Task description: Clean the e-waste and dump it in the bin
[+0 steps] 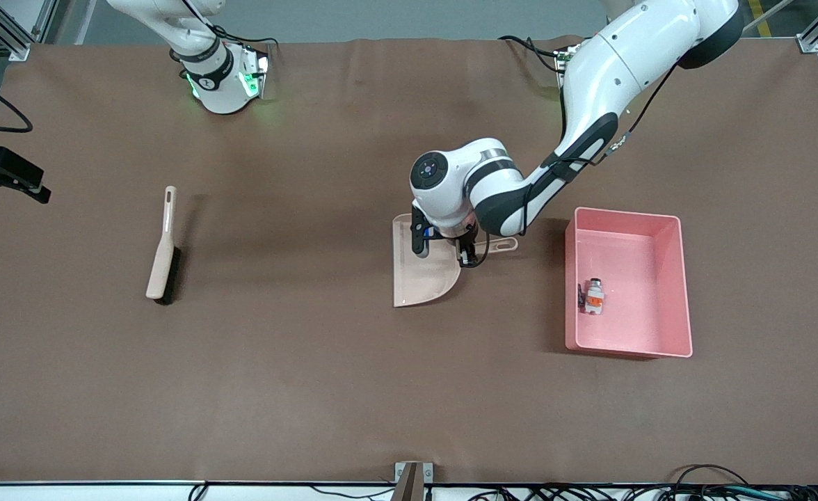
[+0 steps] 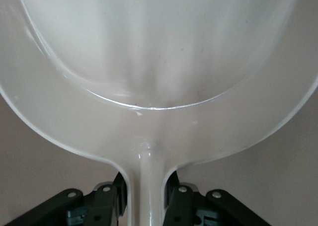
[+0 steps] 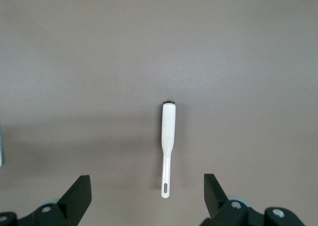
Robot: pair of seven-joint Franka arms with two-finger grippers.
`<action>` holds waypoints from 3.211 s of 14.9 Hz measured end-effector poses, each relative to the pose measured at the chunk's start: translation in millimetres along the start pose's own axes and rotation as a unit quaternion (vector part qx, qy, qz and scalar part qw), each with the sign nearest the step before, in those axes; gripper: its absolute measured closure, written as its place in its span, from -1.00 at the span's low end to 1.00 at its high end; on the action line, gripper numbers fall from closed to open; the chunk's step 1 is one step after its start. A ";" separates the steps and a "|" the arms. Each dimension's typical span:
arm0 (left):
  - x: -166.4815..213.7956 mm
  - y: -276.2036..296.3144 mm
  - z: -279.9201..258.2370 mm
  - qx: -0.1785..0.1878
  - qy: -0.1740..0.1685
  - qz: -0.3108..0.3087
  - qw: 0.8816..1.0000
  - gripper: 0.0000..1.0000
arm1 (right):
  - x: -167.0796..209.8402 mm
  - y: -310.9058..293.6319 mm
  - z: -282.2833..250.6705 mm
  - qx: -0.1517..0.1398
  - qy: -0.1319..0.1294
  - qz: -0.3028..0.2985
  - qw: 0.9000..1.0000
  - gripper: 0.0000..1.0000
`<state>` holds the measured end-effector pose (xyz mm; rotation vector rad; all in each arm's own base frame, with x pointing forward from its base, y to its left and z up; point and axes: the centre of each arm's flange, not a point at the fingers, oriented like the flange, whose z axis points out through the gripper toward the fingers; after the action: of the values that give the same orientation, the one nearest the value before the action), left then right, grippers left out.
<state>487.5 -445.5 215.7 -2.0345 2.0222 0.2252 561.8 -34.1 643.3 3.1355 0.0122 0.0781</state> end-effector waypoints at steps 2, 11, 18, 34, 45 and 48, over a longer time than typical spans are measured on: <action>-0.2 -1.2 0.1 0.003 -0.001 0.001 1.000 0.35 | -0.1 -1.1 2.0 0.000 -0.002 -0.001 1.000 -1.00; -4.7 -8.2 7.3 0.020 -0.012 0.005 1.000 0.35 | 1.5 -2.4 2.0 0.004 0.004 -0.001 1.000 -1.00; -8.0 -18.7 5.1 0.023 -0.010 -0.005 1.000 -0.03 | 1.4 -2.8 2.1 0.005 0.003 -0.001 1.000 -1.00; -154.8 -114.8 -213.3 0.021 0.040 -0.391 0.919 -1.00 | 1.3 -3.1 2.7 0.006 0.002 -0.001 1.000 -1.00; -384.2 -132.3 -287.2 -0.066 0.078 -0.648 0.755 -1.00 | 1.2 -2.9 3.0 0.006 0.002 -0.001 1.000 -1.00; -429.9 -108.6 -294.0 -0.104 0.090 -0.676 0.724 -1.00 | 1.2 -2.8 3.1 0.006 0.002 -0.001 1.000 -1.00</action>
<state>566.4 -121.2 630.0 -3.1145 0.1076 -0.0734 563.1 -31.3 640.2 3.1468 0.0163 0.0837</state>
